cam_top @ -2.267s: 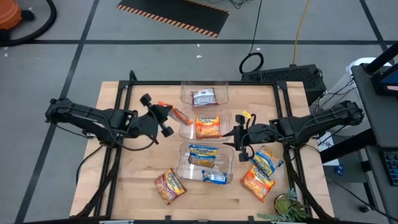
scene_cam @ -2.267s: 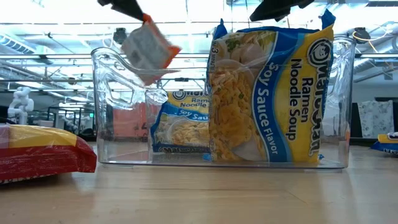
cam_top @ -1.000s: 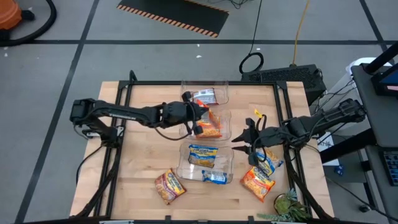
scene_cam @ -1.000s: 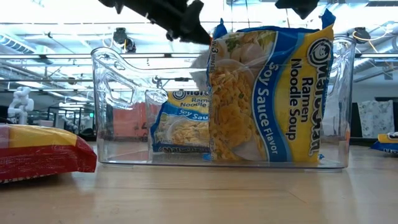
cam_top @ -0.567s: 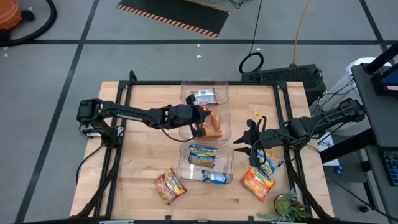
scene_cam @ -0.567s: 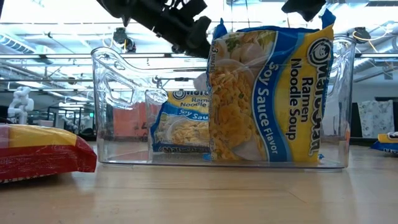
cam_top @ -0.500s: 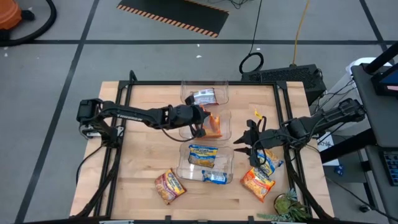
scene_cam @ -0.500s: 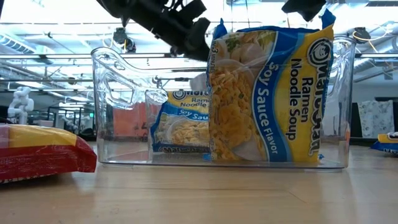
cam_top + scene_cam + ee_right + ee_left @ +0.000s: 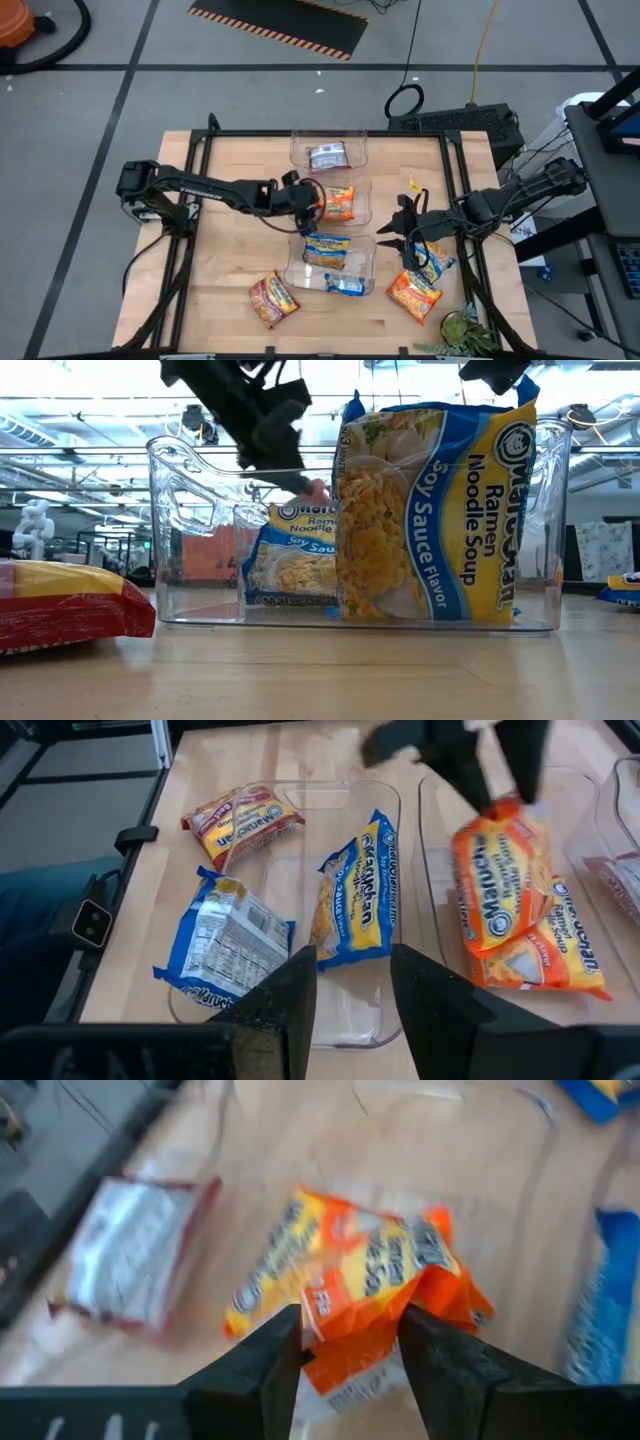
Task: Sort Maruchan noodles
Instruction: Put the top orange noodle pack into the center transparent bin, then put the blue noodle pack into the bottom transparent bin
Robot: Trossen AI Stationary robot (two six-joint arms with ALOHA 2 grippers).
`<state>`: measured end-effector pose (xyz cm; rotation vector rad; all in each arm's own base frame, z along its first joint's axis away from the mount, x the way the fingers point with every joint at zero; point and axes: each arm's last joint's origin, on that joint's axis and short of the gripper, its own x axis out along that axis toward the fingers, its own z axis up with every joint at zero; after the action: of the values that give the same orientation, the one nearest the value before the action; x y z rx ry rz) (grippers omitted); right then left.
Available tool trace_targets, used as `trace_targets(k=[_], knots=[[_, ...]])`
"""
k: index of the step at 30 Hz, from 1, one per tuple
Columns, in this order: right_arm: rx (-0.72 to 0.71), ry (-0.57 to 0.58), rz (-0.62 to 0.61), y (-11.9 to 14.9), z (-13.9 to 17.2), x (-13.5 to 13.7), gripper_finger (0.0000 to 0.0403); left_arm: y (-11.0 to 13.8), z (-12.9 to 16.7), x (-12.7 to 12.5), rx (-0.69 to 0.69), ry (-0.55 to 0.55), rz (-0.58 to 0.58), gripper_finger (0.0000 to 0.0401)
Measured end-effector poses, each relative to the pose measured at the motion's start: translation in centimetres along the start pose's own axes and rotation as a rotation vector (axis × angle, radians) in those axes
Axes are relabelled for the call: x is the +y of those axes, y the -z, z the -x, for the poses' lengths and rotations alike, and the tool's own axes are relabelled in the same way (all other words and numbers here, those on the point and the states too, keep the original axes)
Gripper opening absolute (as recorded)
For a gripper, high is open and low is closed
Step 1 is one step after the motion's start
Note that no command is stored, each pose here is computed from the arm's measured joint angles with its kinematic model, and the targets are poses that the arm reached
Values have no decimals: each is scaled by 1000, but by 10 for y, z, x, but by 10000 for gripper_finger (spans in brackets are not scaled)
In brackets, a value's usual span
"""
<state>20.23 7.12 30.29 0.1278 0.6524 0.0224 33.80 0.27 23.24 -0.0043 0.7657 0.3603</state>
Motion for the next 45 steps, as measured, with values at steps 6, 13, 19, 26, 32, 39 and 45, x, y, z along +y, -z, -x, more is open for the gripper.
trace_targets(k=[6,13,19,26,32,39,45], knots=[[-5,-1,-71,5,-5,-1,123,7,40,-12,54,33,31,175],[-71,-49,-180,16,-18,4,123,11,86,-24,25,82,59,175],[-41,-105,-221,27,-18,27,123,26,119,-38,46,103,83,175],[50,-159,-206,45,-5,51,123,35,137,-62,-1,151,105,175],[263,-84,-355,73,6,57,123,36,145,-73,-68,160,149,175],[470,-91,-491,96,17,71,123,30,149,-80,-142,200,187,175],[715,68,-507,117,27,63,123,29,152,-83,-161,216,193,175]])
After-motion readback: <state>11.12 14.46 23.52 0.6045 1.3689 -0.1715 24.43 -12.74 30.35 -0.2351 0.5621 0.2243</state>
